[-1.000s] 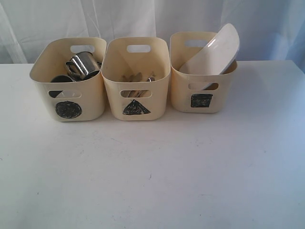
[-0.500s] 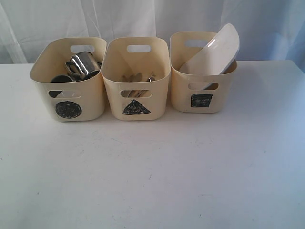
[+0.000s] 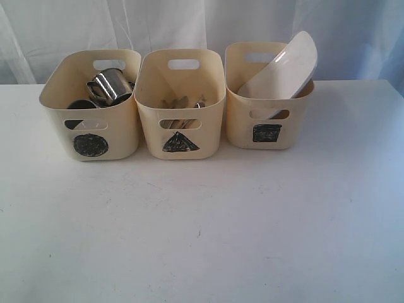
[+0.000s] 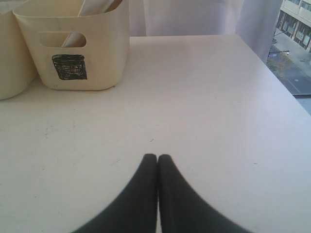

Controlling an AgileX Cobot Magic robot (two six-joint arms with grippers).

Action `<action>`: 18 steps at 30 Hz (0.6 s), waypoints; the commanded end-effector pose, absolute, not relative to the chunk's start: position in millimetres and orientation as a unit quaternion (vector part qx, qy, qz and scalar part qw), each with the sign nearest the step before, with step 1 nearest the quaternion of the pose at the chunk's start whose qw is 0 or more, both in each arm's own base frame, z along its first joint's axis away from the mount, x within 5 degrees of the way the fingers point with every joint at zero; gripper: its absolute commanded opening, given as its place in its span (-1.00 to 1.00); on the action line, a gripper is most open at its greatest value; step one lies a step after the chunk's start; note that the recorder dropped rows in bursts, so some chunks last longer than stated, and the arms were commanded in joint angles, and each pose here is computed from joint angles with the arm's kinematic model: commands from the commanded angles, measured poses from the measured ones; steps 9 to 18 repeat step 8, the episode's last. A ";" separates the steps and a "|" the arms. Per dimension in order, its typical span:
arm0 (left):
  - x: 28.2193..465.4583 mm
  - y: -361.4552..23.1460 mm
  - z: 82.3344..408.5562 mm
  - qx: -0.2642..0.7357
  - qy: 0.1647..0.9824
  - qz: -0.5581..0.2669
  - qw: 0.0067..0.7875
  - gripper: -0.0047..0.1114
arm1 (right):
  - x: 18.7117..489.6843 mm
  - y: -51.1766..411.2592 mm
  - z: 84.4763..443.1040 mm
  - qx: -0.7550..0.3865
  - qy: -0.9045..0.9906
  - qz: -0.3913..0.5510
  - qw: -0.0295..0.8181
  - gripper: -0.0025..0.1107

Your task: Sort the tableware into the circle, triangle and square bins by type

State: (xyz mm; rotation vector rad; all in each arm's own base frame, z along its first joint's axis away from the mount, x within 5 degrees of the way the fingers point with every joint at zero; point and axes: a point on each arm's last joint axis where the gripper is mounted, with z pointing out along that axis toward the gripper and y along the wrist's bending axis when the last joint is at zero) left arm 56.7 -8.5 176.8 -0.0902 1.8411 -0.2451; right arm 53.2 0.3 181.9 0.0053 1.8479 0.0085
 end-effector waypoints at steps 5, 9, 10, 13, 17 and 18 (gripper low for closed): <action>56.5 -8.3 176.2 -0.040 0.792 -0.106 0.600 -0.92 | 53.4 0.3 181.8 0.010 0.793 0.010 0.609 -0.96; 56.5 -8.3 176.2 -0.040 0.792 -0.106 0.600 -0.92 | 53.4 0.3 181.8 0.011 0.793 0.010 0.609 -0.96; 56.5 -8.3 176.2 -0.040 0.792 -0.106 0.600 -0.92 | 53.4 0.3 181.8 0.011 0.793 0.010 0.609 -0.96; 56.5 -8.3 176.2 -0.040 0.792 -0.106 0.600 -0.92 | 53.4 0.3 181.8 0.011 0.793 0.010 0.609 -0.96; 56.5 -8.3 176.2 -0.040 0.792 -0.106 0.600 -0.92 | 53.4 0.3 181.8 0.011 0.793 0.010 0.609 -0.96; 56.5 -8.3 176.2 -0.040 0.792 -0.106 0.600 -0.92 | 53.4 0.3 181.8 0.011 0.793 0.010 0.609 -0.96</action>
